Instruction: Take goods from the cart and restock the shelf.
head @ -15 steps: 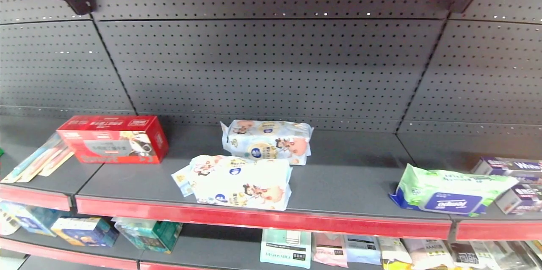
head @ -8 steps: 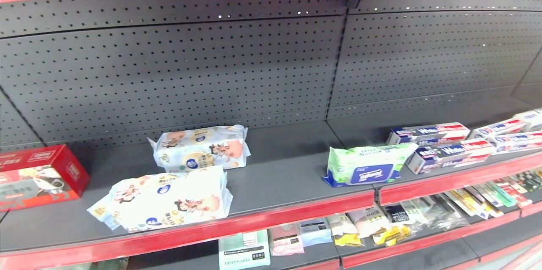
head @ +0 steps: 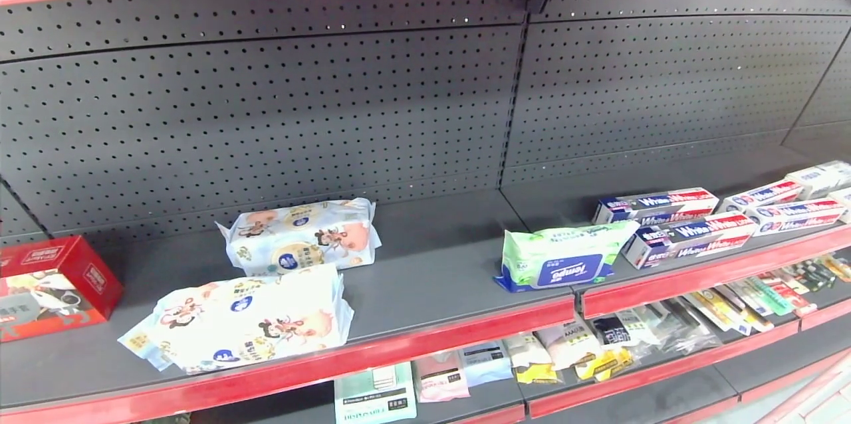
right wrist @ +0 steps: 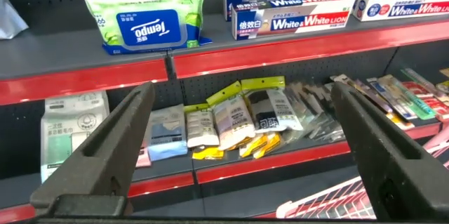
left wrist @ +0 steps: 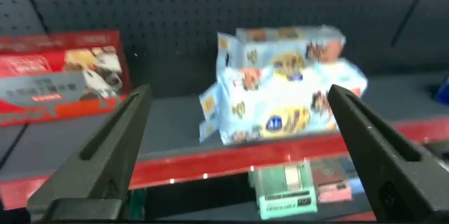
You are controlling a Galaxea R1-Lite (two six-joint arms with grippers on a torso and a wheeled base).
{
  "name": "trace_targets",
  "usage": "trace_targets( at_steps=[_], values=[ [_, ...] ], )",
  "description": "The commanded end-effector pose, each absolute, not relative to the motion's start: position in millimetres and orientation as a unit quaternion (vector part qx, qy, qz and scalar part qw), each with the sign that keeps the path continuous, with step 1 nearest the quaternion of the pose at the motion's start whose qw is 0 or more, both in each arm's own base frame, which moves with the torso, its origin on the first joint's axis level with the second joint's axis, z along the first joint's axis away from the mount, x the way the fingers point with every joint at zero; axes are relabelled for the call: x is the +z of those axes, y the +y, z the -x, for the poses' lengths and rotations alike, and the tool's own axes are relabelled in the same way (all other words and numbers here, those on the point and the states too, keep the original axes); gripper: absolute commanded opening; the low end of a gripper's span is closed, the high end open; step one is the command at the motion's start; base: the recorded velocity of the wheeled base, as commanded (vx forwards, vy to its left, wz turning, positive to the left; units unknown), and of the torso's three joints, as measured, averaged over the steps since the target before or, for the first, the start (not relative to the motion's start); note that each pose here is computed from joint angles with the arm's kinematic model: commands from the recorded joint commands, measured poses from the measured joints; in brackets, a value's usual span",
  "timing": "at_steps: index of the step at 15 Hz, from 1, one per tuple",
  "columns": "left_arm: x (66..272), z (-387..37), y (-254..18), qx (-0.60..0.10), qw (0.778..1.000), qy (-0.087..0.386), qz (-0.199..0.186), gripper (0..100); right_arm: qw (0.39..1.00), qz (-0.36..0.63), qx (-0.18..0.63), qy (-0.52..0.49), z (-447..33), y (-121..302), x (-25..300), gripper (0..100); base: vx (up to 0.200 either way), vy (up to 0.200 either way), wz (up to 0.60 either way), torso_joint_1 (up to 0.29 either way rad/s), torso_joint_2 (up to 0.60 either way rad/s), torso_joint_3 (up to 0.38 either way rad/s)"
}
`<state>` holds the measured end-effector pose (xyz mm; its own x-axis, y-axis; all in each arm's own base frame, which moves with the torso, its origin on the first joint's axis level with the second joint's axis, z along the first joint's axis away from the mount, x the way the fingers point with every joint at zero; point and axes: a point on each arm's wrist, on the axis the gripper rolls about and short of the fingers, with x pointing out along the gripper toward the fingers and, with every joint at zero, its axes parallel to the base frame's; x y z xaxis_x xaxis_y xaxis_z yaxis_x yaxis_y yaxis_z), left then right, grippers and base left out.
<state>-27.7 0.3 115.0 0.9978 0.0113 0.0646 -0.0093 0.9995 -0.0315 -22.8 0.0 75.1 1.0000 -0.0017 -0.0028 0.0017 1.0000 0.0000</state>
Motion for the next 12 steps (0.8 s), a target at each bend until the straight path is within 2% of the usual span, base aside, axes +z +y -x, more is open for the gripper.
trace_targets(
  at_steps=[1, 2, 3, 5, 9, 11, 12],
  values=[
    [213, -30, 3, 0.062, 0.995, 0.047, 0.059, 100, 1.0, 0.0, -0.002, 0.002, 23, 0, 75, 100, 0.0, 0.0, 0.0, 0.0, 0.0, 0.0],
    [208, -47, 5, 0.102, 0.989, 0.092, 0.052, 100, 1.0, 0.0, -0.002, 0.002, 23, 0, 75, 100, 0.0, 0.0, 0.0, 0.0, 0.0, 0.0],
    [198, -76, 9, 0.151, 0.973, 0.172, 0.043, 100, 1.0, 0.0, -0.002, 0.002, 23, 0, 75, 100, 0.0, 0.0, 0.0, 0.0, 0.0, 0.0],
    [190, -100, 14, 0.167, 0.959, 0.228, 0.034, 100, 1.0, 0.0, -0.001, 0.002, 23, 0, 75, 100, 0.0, 0.0, 0.0, 0.0, 0.0, 0.0],
    [177, -119, 20, 0.192, 0.939, 0.285, 0.025, 100, 1.0, 0.0, -0.001, 0.002, 23, 0, 75, 100, 0.0, 0.0, 0.0, 0.0, 0.0, 0.0],
    [163, -135, 30, 0.235, 0.913, 0.332, 0.013, 100, 1.0, 0.0, -0.001, 0.002, 23, 0, 75, 100, 0.0, 0.0, 0.0, 0.0, 0.0, 0.0],
    [160, -140, 33, 0.24, 0.908, 0.342, 0.012, 100, 1.0, 0.0, -0.001, 0.002, 23, 0, 75, 100, 0.0, 0.0, 0.0, 0.0, 0.0, 0.0]
  ],
)
